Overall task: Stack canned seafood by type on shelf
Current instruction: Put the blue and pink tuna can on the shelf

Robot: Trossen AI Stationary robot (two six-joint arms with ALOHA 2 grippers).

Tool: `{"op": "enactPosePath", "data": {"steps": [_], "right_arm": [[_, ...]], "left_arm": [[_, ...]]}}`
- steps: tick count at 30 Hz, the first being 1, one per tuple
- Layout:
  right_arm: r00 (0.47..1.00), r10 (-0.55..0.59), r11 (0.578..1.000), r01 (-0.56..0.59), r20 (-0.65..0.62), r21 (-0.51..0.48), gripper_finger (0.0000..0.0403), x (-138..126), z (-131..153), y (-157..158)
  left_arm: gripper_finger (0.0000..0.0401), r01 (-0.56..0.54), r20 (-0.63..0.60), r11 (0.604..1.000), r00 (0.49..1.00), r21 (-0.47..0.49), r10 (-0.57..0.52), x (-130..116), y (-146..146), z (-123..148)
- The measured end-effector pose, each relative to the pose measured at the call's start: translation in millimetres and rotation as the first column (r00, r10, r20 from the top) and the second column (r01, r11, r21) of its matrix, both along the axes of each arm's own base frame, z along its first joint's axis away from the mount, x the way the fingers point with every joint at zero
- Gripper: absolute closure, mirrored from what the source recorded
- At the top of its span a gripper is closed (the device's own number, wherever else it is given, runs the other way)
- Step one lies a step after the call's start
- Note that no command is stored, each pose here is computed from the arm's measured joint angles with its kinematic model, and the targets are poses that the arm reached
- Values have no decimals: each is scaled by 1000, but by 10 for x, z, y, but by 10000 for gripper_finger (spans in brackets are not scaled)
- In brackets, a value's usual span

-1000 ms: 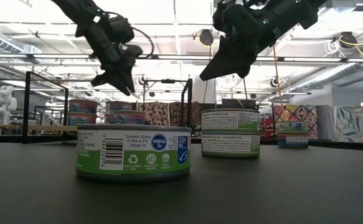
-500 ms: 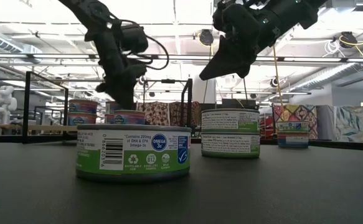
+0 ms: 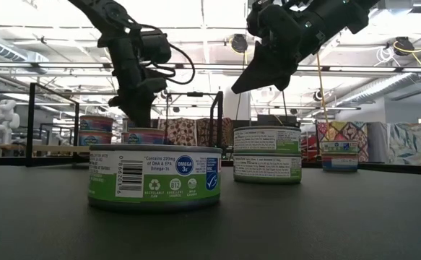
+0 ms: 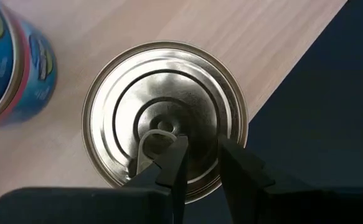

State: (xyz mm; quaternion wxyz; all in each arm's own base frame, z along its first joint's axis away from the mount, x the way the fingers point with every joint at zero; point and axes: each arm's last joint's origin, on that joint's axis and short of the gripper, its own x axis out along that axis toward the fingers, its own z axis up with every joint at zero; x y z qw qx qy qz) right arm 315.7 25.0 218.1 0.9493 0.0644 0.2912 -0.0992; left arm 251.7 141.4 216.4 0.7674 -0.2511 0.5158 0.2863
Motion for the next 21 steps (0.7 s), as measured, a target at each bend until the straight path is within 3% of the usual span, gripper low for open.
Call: {"op": "enactPosePath", "data": {"steps": [14,21], "right_arm": [[1000,0,1000,0,0,0,403,0,0,-1],[1000,3,1000,-3,0,3,403,0,0,1]], "left_arm": [[311,-57,-224,998,973,0,56,-183,-64,-46],[311,-84,-368,996,926,29,89,-302,-102,-53]]}}
